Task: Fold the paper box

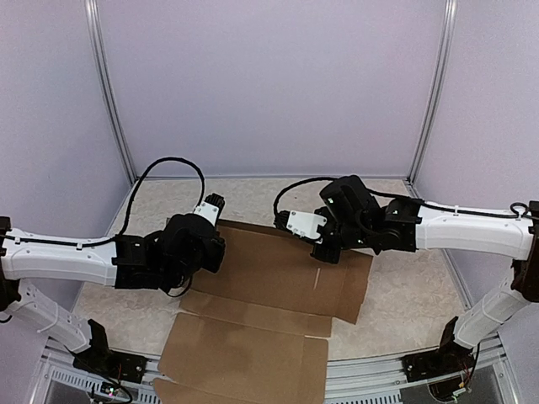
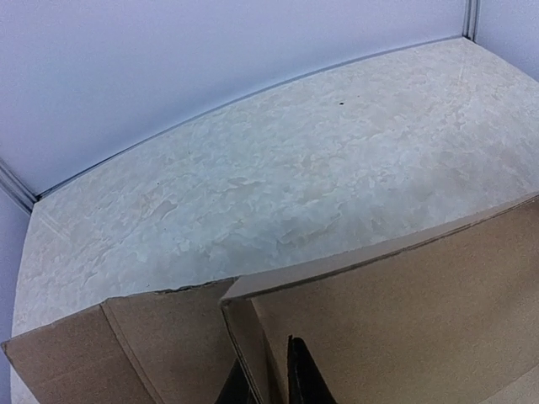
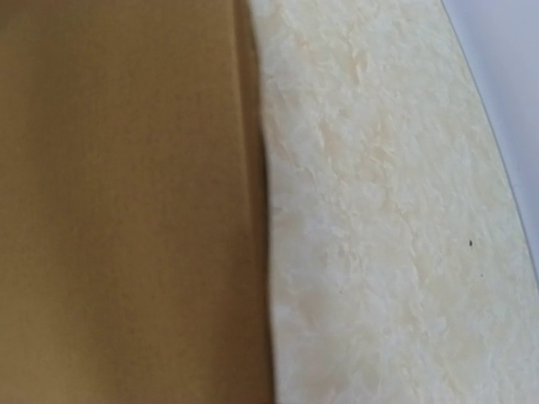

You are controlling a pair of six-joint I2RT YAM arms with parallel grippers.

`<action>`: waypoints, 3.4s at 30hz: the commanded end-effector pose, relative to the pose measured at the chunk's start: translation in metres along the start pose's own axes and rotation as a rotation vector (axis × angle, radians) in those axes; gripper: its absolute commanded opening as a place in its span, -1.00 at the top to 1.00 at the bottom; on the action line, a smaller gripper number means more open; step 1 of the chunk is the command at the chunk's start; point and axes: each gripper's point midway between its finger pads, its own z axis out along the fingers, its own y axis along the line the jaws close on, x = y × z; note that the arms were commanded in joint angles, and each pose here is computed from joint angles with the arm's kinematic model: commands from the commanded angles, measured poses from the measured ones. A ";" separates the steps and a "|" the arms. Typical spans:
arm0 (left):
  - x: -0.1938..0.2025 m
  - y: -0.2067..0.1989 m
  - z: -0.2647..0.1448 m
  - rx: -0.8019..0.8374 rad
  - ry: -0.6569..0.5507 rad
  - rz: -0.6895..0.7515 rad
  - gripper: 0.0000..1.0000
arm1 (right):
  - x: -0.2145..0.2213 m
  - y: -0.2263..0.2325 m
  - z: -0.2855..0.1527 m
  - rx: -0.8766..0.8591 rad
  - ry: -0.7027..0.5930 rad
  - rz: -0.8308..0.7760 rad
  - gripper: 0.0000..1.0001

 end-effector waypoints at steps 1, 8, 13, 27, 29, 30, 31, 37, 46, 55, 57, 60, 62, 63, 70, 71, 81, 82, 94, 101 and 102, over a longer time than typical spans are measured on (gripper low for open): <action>-0.036 -0.029 -0.005 0.118 -0.173 -0.143 0.78 | -0.017 0.002 0.006 0.011 -0.071 0.063 1.00; -0.049 -0.037 -0.006 0.182 -0.247 -0.216 0.58 | -0.016 0.003 0.005 0.012 -0.073 0.066 1.00; -0.057 -0.029 -0.003 0.227 -0.288 -0.297 0.34 | -0.014 0.006 0.004 0.005 -0.078 0.072 1.00; -0.047 -0.007 -0.003 0.289 -0.245 -0.311 0.08 | 0.004 -0.005 0.006 0.074 -0.023 0.064 1.00; -0.035 0.002 -0.003 0.268 -0.206 -0.309 0.07 | 0.008 -0.011 0.006 0.083 -0.011 0.058 1.00; -0.029 0.007 -0.004 0.254 -0.187 -0.311 0.06 | 0.010 -0.014 0.006 0.089 -0.004 0.055 1.00; -0.022 0.012 -0.005 0.240 -0.167 -0.312 0.05 | 0.011 -0.017 0.006 0.097 0.001 0.047 1.00; 0.007 0.053 -0.021 0.157 -0.070 -0.377 -0.05 | 0.016 -0.031 0.009 0.114 0.023 0.012 1.00; 0.053 0.060 -0.023 0.239 0.100 -0.532 0.01 | 0.018 -0.029 0.016 0.085 0.019 0.013 1.00; 0.104 0.068 0.006 0.234 0.241 -0.661 0.96 | 0.024 -0.025 0.017 0.063 0.020 0.035 1.00; 0.114 0.071 0.011 0.203 0.273 -0.662 1.00 | 0.024 -0.025 0.016 0.065 0.017 0.040 1.00; 0.129 0.072 0.016 0.170 0.315 -0.667 1.00 | 0.026 -0.024 0.017 0.066 0.019 0.045 1.00; 0.134 0.072 0.017 0.162 0.333 -0.662 1.00 | 0.027 -0.024 0.018 0.067 0.022 0.047 1.00; 0.137 0.072 0.018 0.153 0.346 -0.659 1.00 | 0.026 -0.024 0.017 0.067 0.019 0.048 1.00; 0.152 0.073 0.019 0.119 0.395 -0.644 1.00 | 0.026 -0.026 0.020 0.071 0.019 0.054 1.00; 0.153 0.072 0.020 0.118 0.400 -0.639 1.00 | 0.026 -0.025 0.020 0.068 0.019 0.057 1.00; 0.148 0.043 0.021 0.149 0.415 -0.564 1.00 | 0.021 -0.028 0.022 0.076 0.001 0.080 1.00; 0.147 0.040 0.021 0.158 0.420 -0.559 1.00 | 0.021 -0.028 0.022 0.080 0.003 0.083 1.00; 0.095 0.010 0.008 0.355 0.291 -0.615 1.00 | 0.028 -0.028 0.026 0.105 0.014 0.115 1.00; 0.099 -0.015 0.007 0.406 0.326 -0.606 1.00 | 0.031 -0.030 0.026 0.125 0.015 0.124 1.00; 0.101 -0.018 0.007 0.408 0.335 -0.601 1.00 | 0.032 -0.030 0.027 0.128 0.018 0.124 1.00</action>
